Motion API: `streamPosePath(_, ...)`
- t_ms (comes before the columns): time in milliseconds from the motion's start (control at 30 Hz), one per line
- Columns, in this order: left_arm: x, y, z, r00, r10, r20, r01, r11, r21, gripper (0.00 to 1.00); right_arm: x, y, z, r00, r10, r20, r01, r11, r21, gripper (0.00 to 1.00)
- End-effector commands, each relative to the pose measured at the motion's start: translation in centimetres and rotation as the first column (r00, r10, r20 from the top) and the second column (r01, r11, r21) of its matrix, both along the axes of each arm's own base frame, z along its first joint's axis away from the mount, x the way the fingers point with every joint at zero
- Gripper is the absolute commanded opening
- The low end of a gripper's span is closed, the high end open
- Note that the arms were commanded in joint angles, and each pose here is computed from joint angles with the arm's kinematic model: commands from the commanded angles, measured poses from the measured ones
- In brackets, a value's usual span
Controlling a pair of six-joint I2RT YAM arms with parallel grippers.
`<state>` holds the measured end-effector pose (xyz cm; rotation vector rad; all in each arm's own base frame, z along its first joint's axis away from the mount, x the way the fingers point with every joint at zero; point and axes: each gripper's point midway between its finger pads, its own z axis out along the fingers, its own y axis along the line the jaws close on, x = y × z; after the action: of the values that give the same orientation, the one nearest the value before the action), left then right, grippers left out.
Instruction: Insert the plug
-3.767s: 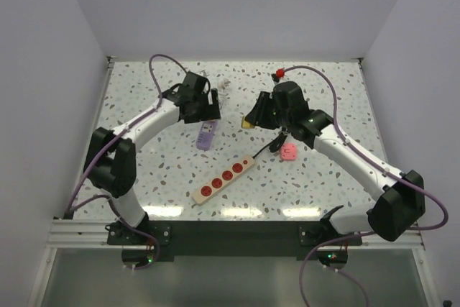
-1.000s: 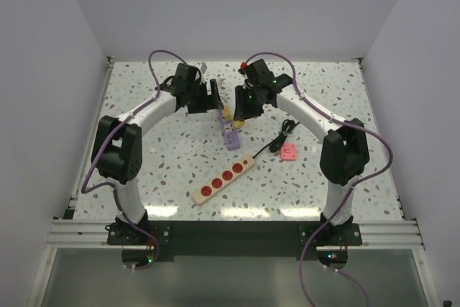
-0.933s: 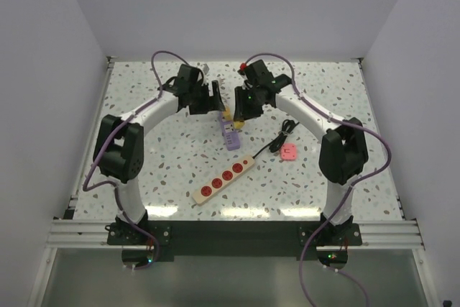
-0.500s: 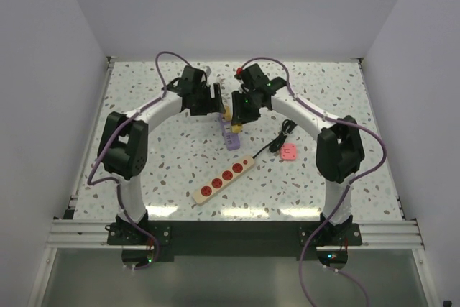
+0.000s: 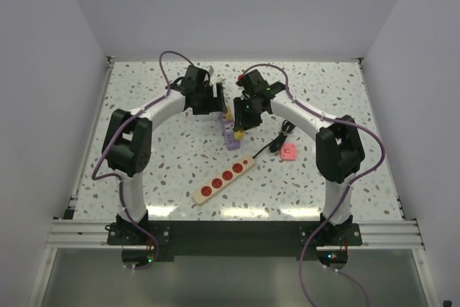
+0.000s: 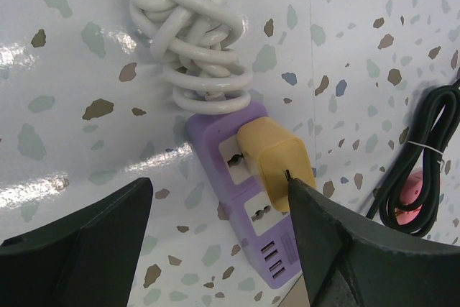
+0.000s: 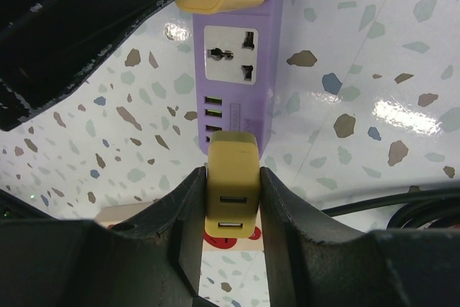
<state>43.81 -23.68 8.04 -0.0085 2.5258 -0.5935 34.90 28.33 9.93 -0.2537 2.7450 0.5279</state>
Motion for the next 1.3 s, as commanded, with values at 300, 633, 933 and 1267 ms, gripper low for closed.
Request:
streamPosePath(300, 0.9, -0.7, -1.1, 1.000, -0.019, 0.015, 0.018, 1.000, 0.025, 0.80, 0.1, 0.6, 2.8, 0.998, -0.011, 0.069, 0.008, 0.999, 0.049, 0.00)
streamPosePath(633, -0.1, -0.7, -2.6, 0.999, -0.038, -0.002, 0.038, 0.996, 0.077, 0.80, 1.9, 0.8, 3.6, 0.993, -0.026, 0.114, 0.022, 0.999, 0.030, 0.00)
streamPosePath(933, -2.3, 0.9, -4.7, 0.999, -0.023, -0.043, 0.028, 0.991, 0.129, 0.80, 4.2, 1.5, 4.1, 0.985, -0.048, 0.167, 0.043, 0.999, 0.032, 0.00)
streamPosePath(1267, -3.3, 1.1, -6.4, 0.997, -0.024, -0.080, 0.034, 0.991, 0.127, 0.68, 4.9, 1.5, 1.8, 0.990, -0.021, 0.143, 0.025, 0.999, -0.030, 0.00)
